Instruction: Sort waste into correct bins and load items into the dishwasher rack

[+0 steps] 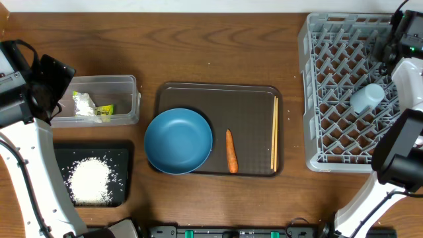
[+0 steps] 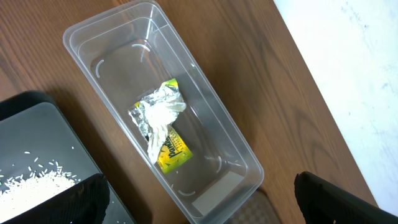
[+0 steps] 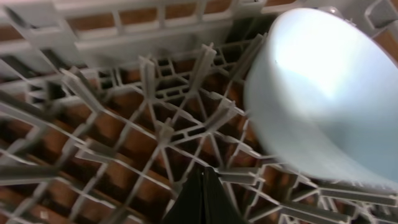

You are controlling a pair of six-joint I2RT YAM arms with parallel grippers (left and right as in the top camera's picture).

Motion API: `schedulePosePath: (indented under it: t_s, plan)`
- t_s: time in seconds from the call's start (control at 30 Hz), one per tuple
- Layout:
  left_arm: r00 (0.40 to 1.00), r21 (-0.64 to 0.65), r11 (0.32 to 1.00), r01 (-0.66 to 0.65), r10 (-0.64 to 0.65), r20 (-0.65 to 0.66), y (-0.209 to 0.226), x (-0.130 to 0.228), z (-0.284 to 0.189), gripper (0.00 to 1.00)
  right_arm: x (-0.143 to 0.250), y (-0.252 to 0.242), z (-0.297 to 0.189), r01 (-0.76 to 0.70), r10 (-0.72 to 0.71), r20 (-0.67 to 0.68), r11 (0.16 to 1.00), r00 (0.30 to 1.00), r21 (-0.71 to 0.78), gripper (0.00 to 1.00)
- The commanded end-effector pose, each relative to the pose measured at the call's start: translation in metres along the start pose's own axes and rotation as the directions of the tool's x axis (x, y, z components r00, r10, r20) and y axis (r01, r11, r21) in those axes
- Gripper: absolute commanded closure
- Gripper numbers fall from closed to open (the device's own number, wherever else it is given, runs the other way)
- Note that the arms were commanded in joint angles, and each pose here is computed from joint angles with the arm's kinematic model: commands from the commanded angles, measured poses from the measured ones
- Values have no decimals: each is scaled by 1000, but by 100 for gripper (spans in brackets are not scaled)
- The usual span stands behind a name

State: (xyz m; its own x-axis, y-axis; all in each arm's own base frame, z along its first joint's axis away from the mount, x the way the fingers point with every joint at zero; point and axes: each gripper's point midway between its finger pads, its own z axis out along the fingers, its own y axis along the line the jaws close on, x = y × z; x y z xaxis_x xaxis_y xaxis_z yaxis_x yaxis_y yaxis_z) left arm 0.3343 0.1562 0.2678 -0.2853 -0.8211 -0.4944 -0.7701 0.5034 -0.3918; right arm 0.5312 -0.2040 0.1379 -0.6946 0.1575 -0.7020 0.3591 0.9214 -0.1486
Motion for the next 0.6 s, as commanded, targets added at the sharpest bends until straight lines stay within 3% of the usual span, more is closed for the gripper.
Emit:
schedulePosePath:
  t_s: [0.0,0.03,0.1,0.2,0.23,0.3,0.4,0.57]
  plan:
    - [1000,-12,1000,10,-10,5,3,-1,1,2,-36,-8,-34,-115,122,95,991,988,-73,99]
    - [1000,-12,1000,10,-10,5,3,-1,1,2,-38,-13,-37,-146,153,102,987,983,-69,99]
    - [1000,-12,1000,10,-10,5,3,-1,1,2,-41,-24,-41,-171,177,113,984,978,-58,83]
    - [1000,-12,1000,10,-10,5,3,-1,1,2,-41,-35,-41,-179,183,118,983,976,-45,34]
    - [1000,-12,1000,10,-10,5,3,-1,1,2,-41,-36,-41,-166,170,118,985,978,-42,24]
    - [1000,-12,1000,10,-10,5,3,-1,1,2,-40,-36,-40,-101,105,119,994,987,-34,15]
    - [1000,-12,1000,10,-10,5,3,-1,1,2,-41,-38,-35,23,-23,130,1000,991,-1,13]
    - [1000,-12,1000,10,-10,5,3,-1,1,2,-39,-48,-16,45,-52,135,998,990,51,9]
